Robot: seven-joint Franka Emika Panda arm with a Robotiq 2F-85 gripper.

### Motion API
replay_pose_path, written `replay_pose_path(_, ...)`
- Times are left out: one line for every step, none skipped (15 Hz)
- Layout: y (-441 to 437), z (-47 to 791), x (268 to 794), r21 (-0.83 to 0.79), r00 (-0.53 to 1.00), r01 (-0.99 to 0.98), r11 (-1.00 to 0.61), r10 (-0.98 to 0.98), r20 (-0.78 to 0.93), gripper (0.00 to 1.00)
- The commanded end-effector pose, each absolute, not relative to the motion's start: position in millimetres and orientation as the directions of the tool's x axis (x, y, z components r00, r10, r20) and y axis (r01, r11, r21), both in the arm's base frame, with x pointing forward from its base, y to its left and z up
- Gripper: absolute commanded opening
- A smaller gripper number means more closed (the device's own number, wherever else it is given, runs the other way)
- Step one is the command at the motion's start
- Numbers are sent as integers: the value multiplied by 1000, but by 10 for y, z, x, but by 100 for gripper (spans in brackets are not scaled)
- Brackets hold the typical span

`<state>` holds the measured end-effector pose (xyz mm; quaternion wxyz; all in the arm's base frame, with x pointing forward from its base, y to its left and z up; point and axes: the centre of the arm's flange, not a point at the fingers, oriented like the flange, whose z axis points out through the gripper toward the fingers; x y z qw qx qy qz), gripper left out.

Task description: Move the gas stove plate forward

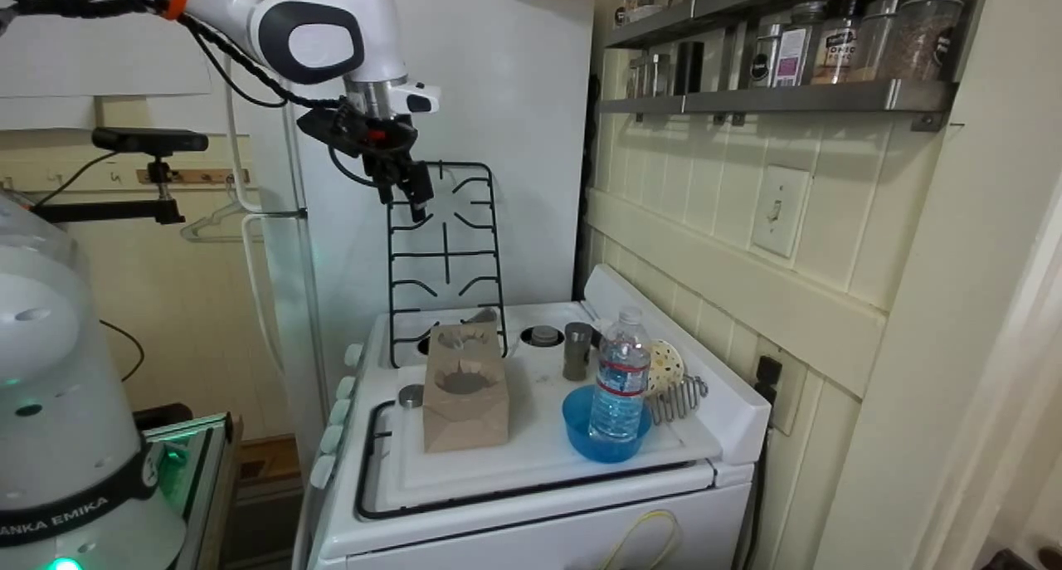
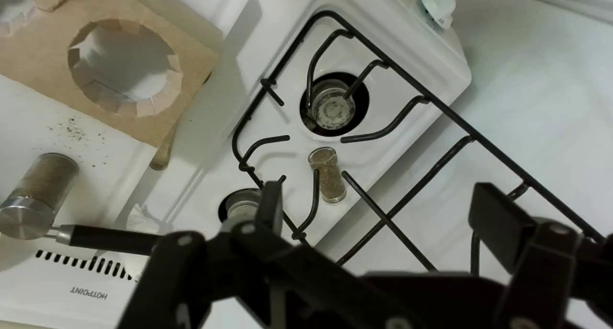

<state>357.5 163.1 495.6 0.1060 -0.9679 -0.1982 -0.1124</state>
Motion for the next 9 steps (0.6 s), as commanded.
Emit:
replay_pose_path(1629, 4949, 3595, -164, 895, 413, -896, 365, 258, 100)
replay_pose_path(1634, 4945, 3603, -165, 893, 417, -894, 369, 258, 100)
replay_pose_path(1628, 4954, 3608, -188, 876, 453, -872, 395, 279, 100)
replay_pose_path(1605, 4973, 3632, -216, 828, 539, -814, 466, 311, 100)
replay_pose_path(1585, 5000, 3672, -205, 802, 579, -789, 506, 317, 100)
replay_pose_path(1556, 5011, 3731, -192, 767, 625, -757, 552, 327, 100)
replay_pose_path(1525, 5020, 3764, -182, 733, 668, -722, 593, 333, 100)
replay_pose_path(1507, 5019, 3811, -184, 699, 704, -685, 626, 344, 100)
replay_pose_path(1491, 5011, 3834, -182, 665, 739, -648, 659, 353, 100)
